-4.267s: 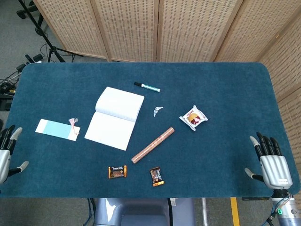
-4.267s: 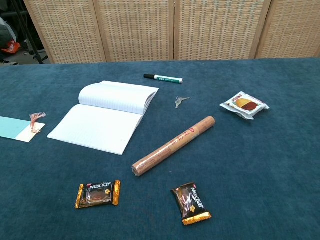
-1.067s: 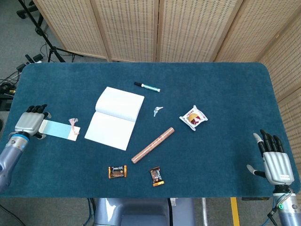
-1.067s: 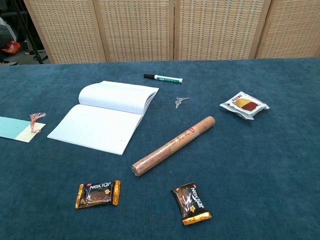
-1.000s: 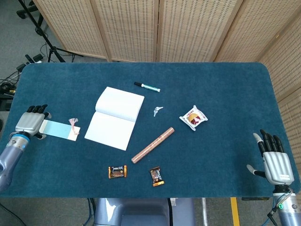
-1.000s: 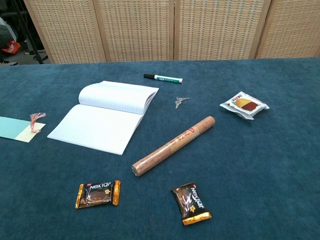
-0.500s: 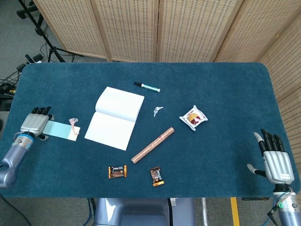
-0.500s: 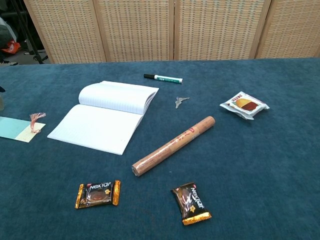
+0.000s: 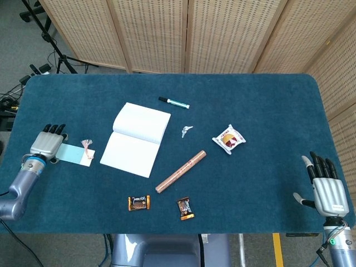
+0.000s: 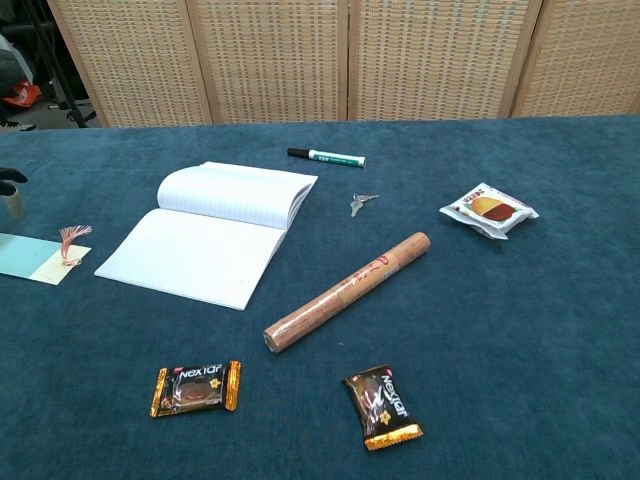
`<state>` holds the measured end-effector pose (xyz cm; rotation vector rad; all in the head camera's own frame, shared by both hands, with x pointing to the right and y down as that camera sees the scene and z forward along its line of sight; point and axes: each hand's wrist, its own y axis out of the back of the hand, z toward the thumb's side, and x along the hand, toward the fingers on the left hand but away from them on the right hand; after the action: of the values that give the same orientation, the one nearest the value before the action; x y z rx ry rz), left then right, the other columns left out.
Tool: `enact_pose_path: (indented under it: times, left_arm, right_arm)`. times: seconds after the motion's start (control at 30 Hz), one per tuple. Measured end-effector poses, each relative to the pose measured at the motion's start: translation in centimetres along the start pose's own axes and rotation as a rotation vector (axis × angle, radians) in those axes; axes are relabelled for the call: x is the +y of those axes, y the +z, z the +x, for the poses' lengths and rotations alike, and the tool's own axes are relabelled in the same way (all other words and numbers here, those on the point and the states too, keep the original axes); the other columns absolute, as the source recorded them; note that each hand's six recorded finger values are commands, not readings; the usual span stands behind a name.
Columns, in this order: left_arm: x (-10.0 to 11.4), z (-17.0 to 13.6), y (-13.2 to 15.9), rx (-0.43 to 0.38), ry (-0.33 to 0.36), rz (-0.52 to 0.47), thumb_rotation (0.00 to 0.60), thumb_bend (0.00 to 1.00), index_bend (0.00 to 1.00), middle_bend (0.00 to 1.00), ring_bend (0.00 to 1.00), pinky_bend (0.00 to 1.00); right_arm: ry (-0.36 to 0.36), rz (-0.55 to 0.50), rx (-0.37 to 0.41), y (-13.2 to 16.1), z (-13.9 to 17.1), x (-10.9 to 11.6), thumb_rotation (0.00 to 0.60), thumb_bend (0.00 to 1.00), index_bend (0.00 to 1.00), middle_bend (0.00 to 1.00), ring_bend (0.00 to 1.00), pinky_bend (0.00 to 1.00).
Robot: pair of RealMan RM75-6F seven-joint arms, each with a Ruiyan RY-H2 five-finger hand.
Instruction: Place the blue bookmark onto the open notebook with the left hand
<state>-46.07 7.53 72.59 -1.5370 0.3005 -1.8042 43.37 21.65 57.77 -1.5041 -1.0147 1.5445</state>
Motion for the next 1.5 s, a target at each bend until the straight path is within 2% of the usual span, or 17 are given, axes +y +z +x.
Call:
enact_pose_path:
  times: [0.83, 1.5]
  left_arm:
    - [-1.3, 0.4, 1.7, -0.058, -0.028, 0.050, 0.600, 0.18, 0.31, 0.00, 0.00, 0.00]
    - [-1.5, 0.3, 2.1, -0.059, -0.022, 0.059, 0.600, 0.22, 0.31, 0.00, 0.00, 0.00]
  right_arm:
    - [-0.009, 0.001, -0.003, 0.1, -0.2, -0.1, 0.600, 0.18, 0.00, 0.00, 0.00, 0.01]
    - [-0.030, -0.010, 0.002, 0.1, 0.0, 0.3, 0.600, 0.18, 0.00, 0.00, 0.00, 0.00]
